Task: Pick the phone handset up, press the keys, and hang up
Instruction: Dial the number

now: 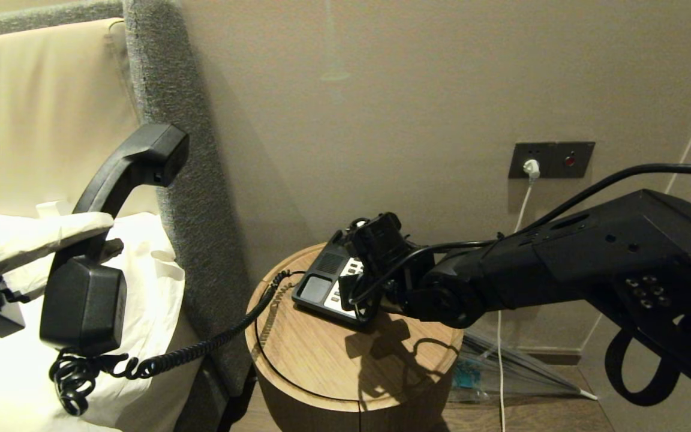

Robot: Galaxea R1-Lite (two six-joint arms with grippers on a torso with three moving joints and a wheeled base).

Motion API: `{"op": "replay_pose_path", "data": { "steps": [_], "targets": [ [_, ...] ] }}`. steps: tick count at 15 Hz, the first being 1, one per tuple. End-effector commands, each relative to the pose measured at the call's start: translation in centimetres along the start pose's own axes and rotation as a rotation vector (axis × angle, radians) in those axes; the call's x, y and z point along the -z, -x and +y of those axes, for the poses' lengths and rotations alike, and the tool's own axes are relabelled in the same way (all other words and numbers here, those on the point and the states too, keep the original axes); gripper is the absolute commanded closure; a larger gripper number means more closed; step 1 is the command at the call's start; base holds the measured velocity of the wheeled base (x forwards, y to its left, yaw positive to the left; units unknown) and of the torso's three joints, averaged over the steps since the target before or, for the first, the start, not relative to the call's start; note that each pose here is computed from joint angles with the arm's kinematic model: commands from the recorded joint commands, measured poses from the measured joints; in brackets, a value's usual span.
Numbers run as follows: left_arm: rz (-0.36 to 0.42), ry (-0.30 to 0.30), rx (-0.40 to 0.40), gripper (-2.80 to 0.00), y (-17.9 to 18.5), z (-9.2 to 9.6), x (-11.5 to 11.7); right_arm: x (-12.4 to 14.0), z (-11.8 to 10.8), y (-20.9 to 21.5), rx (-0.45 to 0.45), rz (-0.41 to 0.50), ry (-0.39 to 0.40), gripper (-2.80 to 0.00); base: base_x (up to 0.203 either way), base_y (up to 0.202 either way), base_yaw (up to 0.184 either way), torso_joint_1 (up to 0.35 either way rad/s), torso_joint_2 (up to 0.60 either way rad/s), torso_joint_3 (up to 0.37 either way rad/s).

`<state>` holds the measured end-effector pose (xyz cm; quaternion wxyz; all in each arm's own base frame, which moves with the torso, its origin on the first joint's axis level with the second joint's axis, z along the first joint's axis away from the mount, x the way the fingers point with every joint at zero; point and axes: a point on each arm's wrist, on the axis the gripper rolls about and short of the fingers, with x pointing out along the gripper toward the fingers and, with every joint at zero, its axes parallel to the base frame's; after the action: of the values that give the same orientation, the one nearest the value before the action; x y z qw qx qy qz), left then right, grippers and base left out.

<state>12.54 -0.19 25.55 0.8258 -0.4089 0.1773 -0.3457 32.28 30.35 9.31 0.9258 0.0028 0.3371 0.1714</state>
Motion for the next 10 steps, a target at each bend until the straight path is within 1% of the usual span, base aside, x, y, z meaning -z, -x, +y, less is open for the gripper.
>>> {"op": "replay_pose_path", "data": {
  "steps": [1,10],
  "targets": [
    [0.003,0.004,0.004,0.00,-0.02,0.00,-0.02,0.18,0.04,-0.31,0.003,0.003,0.000,0.00,0.000,0.000,0.000,0.000,0.00,0.000],
    [0.004,0.004,0.004,0.00,0.00,-0.02,0.00,0.67,-0.02,-0.99,0.007,0.016,0.002,0.00,0.000,0.000,0.000,0.000,0.00,0.000]
  ]
}}
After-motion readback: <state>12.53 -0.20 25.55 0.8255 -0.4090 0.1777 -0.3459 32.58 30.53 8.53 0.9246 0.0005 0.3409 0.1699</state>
